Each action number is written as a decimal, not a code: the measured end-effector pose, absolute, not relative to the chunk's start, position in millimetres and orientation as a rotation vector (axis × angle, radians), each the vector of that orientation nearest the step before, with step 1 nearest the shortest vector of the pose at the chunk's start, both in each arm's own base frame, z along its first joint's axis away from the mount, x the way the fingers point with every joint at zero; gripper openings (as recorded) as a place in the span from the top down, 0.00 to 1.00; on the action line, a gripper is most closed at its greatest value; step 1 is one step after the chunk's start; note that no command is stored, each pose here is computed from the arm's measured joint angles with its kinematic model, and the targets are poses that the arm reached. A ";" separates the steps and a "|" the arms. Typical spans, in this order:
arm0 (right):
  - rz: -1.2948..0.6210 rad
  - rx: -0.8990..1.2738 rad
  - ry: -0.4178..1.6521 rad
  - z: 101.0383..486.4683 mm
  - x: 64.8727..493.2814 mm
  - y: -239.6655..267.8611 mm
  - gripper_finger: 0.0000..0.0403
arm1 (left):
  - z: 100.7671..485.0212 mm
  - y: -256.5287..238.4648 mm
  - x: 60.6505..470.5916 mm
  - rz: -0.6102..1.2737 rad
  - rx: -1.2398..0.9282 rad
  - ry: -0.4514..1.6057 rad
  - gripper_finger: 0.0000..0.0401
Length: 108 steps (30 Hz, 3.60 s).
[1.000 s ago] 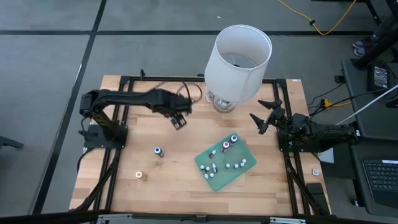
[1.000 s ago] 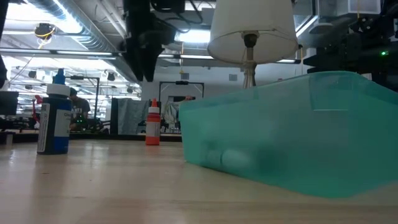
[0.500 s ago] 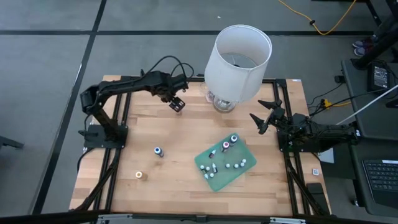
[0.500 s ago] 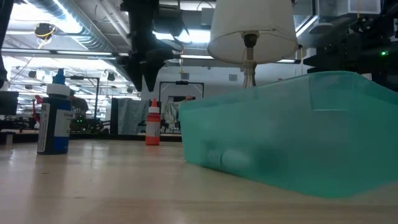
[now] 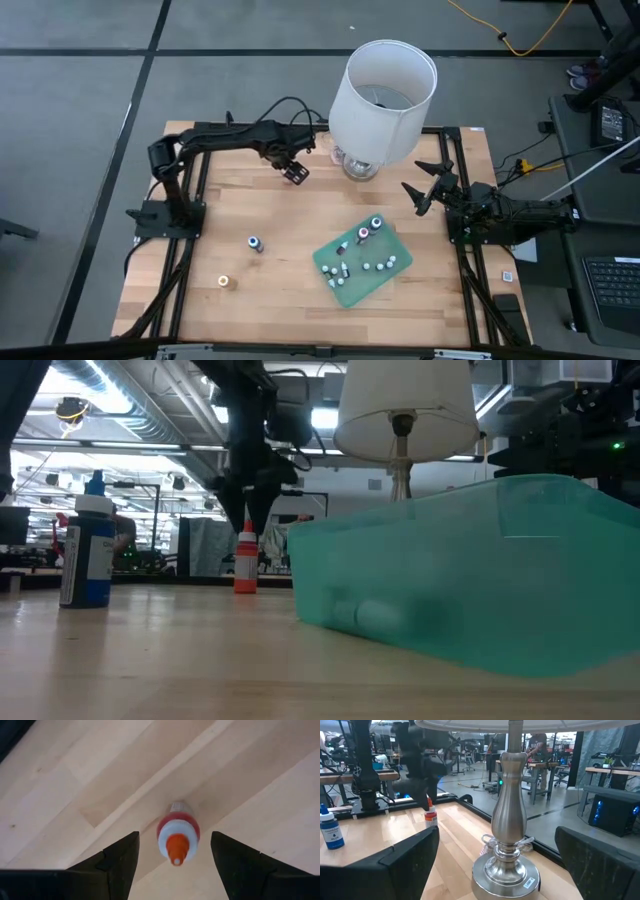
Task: Pick & Place food coloring
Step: Put the large orange food coloring bottle into the green bin
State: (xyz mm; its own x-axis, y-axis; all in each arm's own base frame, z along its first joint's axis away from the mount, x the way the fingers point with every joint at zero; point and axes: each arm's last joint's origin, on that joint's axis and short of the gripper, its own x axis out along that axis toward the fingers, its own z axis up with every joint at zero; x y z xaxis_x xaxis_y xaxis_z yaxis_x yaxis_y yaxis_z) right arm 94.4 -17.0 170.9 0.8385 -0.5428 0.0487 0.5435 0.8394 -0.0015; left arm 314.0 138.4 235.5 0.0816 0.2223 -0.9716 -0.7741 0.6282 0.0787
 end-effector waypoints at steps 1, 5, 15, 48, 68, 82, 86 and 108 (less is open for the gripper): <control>-0.574 -0.015 -0.047 170.9 94.4 -17.0 0.02 | 232.7 139.5 314.9 0.801 -0.536 1.292 0.40; -0.574 -0.015 -0.047 171.0 94.4 -17.0 0.02 | 223.5 142.2 320.7 0.786 -0.527 1.298 0.40; -0.574 -0.015 -0.047 171.0 94.4 -16.9 0.02 | 221.3 141.9 319.1 0.765 -0.555 1.329 0.45; -0.574 -0.015 -0.047 171.0 94.4 -16.9 0.02 | 295.8 35.2 308.9 0.560 -0.395 1.308 0.72; -0.574 -0.015 -0.047 171.0 94.4 -16.9 0.02 | 316.3 -76.6 353.6 0.313 -0.235 1.315 0.72; -0.574 -0.016 -0.047 171.0 94.4 -16.9 0.02 | 311.3 -75.3 434.8 0.249 -0.231 1.269 0.72; -0.574 -0.016 -0.046 170.8 94.4 -16.9 0.02 | 302.8 -75.5 440.0 0.228 -0.252 1.281 0.72; -0.574 -0.015 -0.047 171.0 94.4 -16.9 0.02 | 240.2 -101.1 460.0 0.214 -0.157 1.412 0.72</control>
